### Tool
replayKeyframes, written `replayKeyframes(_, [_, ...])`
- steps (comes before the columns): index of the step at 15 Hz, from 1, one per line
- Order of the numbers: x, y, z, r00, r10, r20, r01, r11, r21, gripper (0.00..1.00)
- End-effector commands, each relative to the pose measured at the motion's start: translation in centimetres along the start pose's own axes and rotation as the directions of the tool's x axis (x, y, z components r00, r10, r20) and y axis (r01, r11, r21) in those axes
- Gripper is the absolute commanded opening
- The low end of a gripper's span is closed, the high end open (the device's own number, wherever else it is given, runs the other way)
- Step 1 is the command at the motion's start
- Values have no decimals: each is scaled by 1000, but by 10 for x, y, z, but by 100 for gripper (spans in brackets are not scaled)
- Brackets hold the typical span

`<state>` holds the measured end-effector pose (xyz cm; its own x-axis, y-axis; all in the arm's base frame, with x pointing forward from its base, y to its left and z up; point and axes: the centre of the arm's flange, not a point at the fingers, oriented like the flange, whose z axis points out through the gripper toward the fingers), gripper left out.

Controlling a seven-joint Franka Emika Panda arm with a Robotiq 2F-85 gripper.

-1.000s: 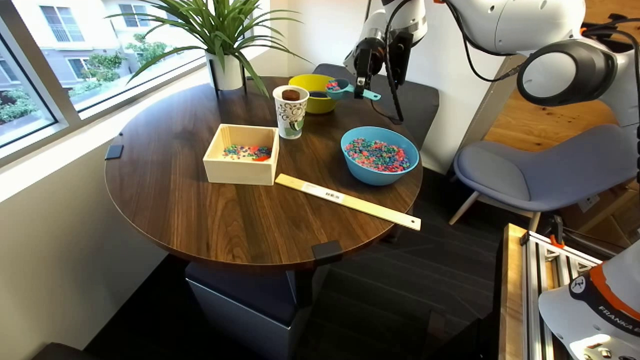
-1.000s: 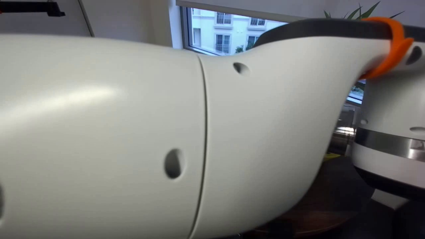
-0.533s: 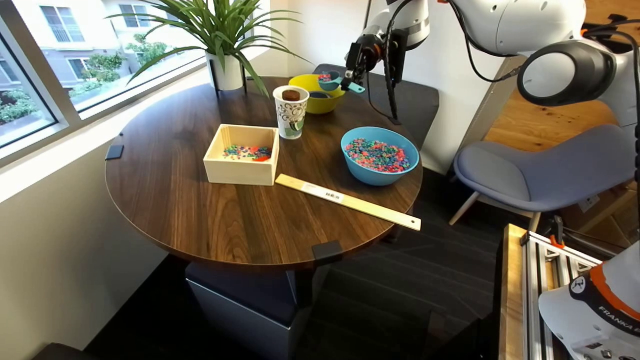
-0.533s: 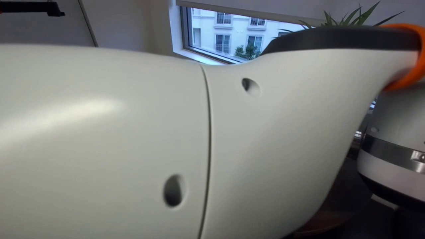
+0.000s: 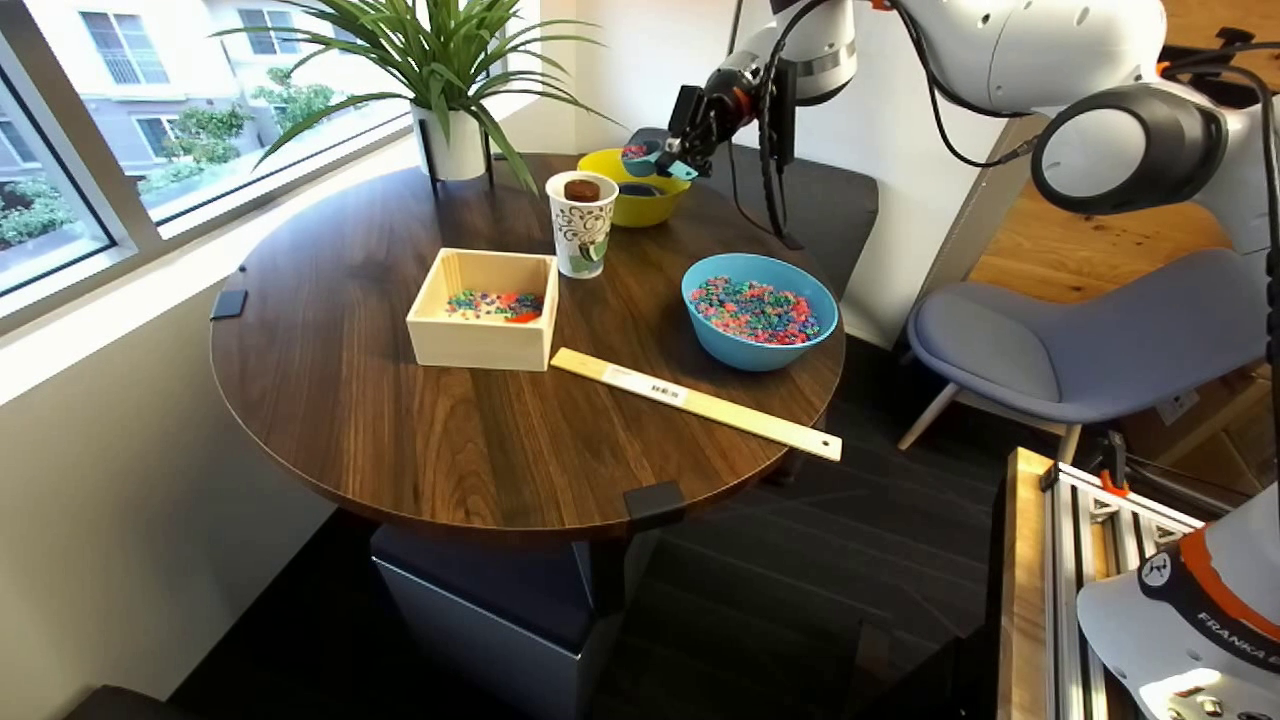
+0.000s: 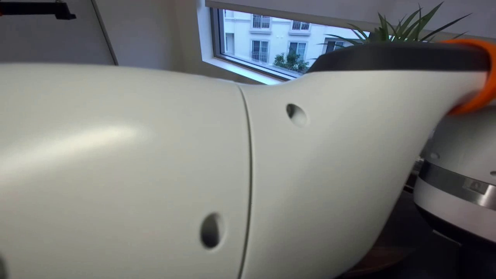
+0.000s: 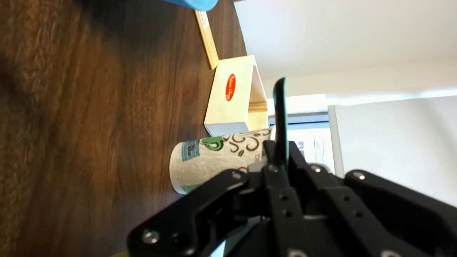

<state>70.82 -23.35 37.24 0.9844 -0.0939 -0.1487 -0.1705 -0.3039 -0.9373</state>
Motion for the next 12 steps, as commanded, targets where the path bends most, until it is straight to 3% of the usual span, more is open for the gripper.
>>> replayKeyframes(1, [25,-2,-10,996,49,-72,-48,999,11,2])
replayKeyframes(7, [40,-11,-13,981,170,-91,-173,984,-28,2])
replayKeyframes(12, [46,-17,-4,968,225,-110,-238,964,-120,2])
